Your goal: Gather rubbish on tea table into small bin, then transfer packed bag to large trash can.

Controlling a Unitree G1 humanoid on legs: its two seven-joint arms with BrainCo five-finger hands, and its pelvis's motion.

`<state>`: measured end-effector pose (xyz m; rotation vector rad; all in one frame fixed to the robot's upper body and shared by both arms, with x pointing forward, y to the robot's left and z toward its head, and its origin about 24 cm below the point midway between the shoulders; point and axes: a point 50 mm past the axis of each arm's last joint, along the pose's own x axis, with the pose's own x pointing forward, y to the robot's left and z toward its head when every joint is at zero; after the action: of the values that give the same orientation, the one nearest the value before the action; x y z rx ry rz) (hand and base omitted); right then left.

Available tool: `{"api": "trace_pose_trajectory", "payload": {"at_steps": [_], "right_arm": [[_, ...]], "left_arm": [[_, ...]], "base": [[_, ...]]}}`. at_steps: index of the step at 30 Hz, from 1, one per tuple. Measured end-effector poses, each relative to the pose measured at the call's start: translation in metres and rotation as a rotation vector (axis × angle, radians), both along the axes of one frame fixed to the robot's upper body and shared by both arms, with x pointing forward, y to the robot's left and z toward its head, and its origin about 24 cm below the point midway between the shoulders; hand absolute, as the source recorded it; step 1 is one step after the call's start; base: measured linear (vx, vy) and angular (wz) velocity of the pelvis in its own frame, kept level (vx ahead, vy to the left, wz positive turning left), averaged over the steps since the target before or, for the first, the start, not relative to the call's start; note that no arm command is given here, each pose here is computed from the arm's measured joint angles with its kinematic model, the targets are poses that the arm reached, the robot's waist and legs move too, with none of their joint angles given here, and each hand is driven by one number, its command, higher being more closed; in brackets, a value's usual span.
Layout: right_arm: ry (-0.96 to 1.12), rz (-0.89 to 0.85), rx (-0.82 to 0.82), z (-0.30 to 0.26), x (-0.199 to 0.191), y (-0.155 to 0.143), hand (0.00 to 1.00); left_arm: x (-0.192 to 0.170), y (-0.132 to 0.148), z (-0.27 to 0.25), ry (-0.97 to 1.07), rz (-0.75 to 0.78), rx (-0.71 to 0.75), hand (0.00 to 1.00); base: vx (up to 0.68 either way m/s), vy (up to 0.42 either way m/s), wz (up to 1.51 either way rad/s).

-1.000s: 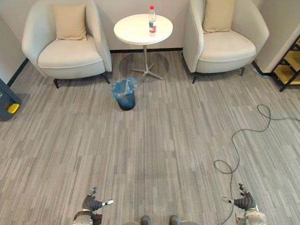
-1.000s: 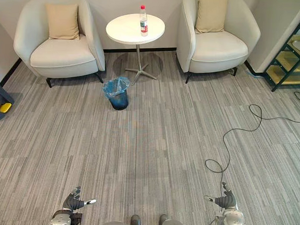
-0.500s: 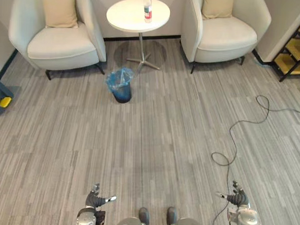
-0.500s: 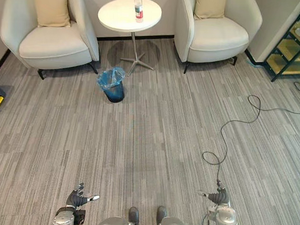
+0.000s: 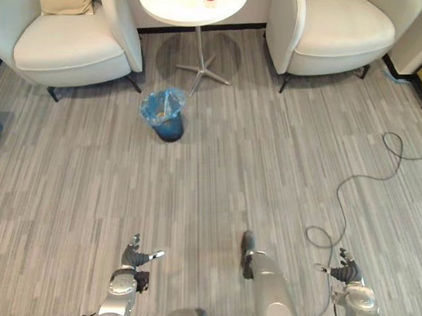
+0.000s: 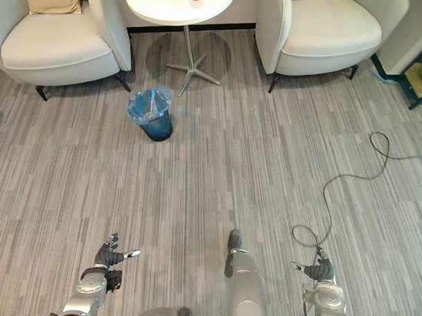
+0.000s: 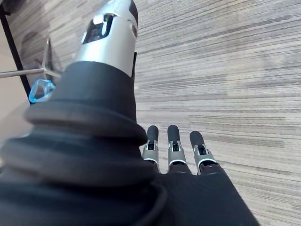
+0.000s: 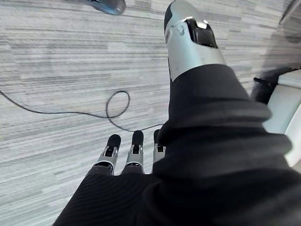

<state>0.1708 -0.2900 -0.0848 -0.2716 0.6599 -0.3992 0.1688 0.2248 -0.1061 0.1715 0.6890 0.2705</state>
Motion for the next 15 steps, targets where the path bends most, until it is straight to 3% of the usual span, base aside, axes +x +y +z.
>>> {"api": "trace_pose_trajectory", "payload": {"at_steps": [4,8,12,15], "right_arm": [[-0.056,0.018,0.049,0.002,0.011,0.017,0.0],[-0.086,0.016,0.039,0.009,0.021,0.013,0.0],[-0.054,-0.008,0.025,0.005,0.014,0.007,0.0],[-0.004,-0.017,0.056,-0.008,0.005,0.018,0.0]], "left_arm": [[-0.002,-0.001,0.0,-0.005,0.001,-0.005,0.0],[-0.006,-0.001,0.0,-0.009,0.016,-0.012,0.0],[-0.026,-0.005,-0.009,0.039,0.058,-0.043,0.0],[-0.032,-0.004,-0.012,0.055,0.087,-0.058,0.0]], "base": [[0.6,-0.241,-0.13],[0.58,-0.089,-0.31],[0.6,0.104,-0.71],[0.77,0.189,-0.13]]}}
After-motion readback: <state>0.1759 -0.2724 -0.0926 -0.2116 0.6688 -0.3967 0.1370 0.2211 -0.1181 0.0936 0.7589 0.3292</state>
